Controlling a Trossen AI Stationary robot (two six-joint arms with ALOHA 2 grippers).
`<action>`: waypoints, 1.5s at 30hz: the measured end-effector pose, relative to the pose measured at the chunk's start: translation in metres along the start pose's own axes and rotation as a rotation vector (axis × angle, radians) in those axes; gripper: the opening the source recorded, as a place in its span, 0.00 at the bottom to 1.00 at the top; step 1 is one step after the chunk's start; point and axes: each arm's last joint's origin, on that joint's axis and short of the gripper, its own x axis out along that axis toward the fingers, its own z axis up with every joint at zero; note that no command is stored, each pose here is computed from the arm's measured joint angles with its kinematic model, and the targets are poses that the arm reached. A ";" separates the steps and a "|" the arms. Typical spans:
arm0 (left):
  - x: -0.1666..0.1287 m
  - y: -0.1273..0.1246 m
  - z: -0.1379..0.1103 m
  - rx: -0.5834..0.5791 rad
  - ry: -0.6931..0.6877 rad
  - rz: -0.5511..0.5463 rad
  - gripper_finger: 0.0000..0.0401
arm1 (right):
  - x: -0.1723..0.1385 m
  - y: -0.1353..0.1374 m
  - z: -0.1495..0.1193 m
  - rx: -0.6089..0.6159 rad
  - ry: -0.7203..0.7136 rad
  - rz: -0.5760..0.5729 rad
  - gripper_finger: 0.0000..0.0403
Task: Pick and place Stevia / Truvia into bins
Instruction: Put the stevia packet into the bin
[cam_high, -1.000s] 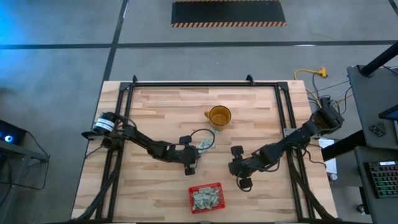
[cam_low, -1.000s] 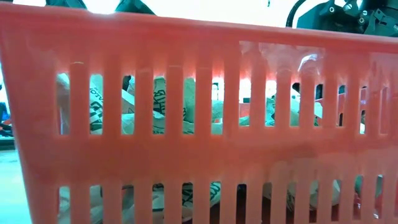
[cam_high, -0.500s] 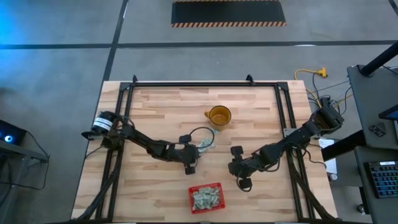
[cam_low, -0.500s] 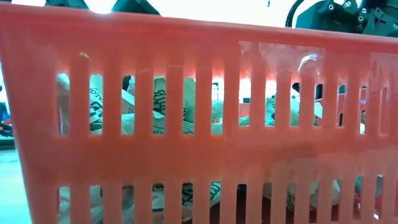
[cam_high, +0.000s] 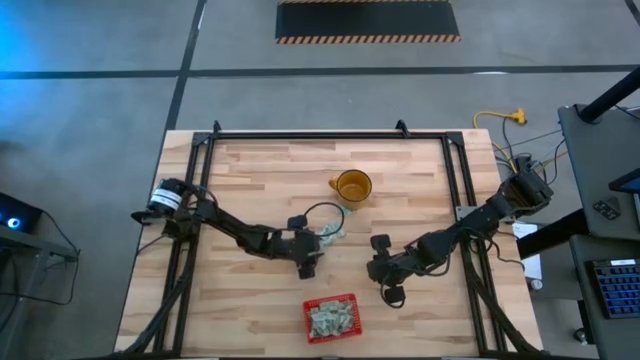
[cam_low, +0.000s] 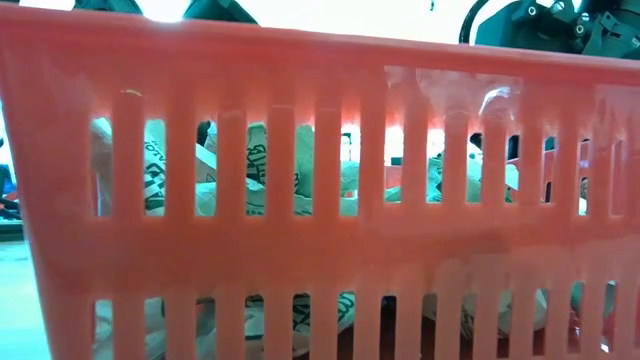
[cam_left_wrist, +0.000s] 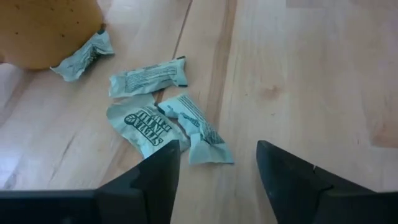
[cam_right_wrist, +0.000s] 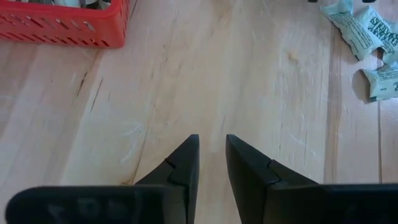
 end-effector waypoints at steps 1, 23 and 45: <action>0.000 0.000 0.000 -0.002 -0.001 0.001 0.49 | 0.000 0.000 0.000 0.000 0.000 0.000 0.17; 0.012 0.000 -0.003 -0.029 -0.003 -0.018 0.06 | 0.000 0.000 0.001 0.003 -0.010 0.002 0.15; -0.044 -0.035 0.032 0.158 -0.140 -0.585 0.00 | 0.001 -0.001 -0.001 -0.004 -0.009 -0.023 0.15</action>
